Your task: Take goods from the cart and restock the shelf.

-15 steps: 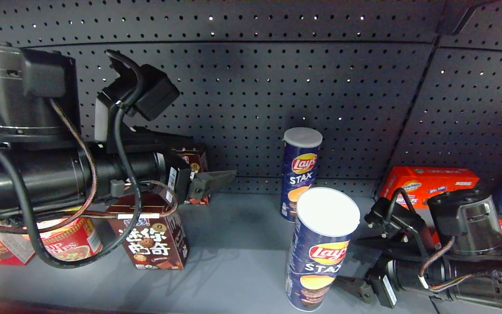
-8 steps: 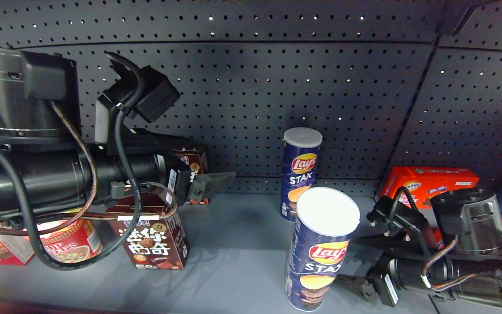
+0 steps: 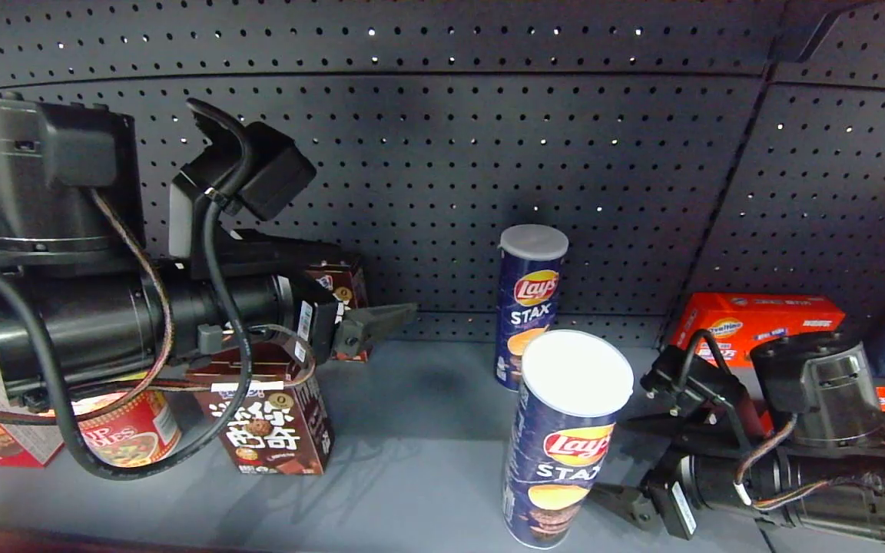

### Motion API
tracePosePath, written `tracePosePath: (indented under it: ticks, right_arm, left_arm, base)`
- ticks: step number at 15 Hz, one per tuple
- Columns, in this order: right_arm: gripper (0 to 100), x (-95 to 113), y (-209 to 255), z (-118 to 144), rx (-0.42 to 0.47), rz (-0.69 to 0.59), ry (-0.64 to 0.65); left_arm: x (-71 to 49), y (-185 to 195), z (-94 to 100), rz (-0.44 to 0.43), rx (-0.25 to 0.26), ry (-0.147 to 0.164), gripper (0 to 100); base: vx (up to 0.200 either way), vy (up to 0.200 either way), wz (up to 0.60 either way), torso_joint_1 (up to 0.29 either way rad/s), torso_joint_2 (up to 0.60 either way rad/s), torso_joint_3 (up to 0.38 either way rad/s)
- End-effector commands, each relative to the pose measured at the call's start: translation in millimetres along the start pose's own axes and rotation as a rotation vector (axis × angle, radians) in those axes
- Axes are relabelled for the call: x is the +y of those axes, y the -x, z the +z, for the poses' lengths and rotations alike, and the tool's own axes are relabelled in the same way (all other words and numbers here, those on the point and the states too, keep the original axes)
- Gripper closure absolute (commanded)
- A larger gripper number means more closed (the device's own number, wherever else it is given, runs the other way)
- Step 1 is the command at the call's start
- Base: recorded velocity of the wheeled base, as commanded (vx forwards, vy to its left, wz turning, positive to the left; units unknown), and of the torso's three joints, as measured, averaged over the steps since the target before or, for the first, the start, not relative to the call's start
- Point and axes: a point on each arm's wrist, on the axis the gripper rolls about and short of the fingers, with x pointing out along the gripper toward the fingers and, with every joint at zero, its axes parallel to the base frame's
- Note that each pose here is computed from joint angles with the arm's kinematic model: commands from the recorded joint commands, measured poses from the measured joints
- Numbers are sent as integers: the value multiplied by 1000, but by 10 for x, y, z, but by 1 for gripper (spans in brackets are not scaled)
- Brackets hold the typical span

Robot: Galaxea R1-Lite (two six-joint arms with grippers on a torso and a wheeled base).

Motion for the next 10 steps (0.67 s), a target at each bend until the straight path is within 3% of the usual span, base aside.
tracePosePath:
  ticks: [1, 10]
  right_arm:
    - [0, 7, -13, 3, 0, 4, 1]
    - [0, 51, -121, 49, 10, 21, 14]
  left_arm:
    - [1, -9, -4, 0, 2, 0, 0]
    - [25, -11, -9, 7, 3, 1, 0]
  base:
    - [0, 0, 0, 0, 0, 0]
    - [0, 0, 0, 0, 0, 0]
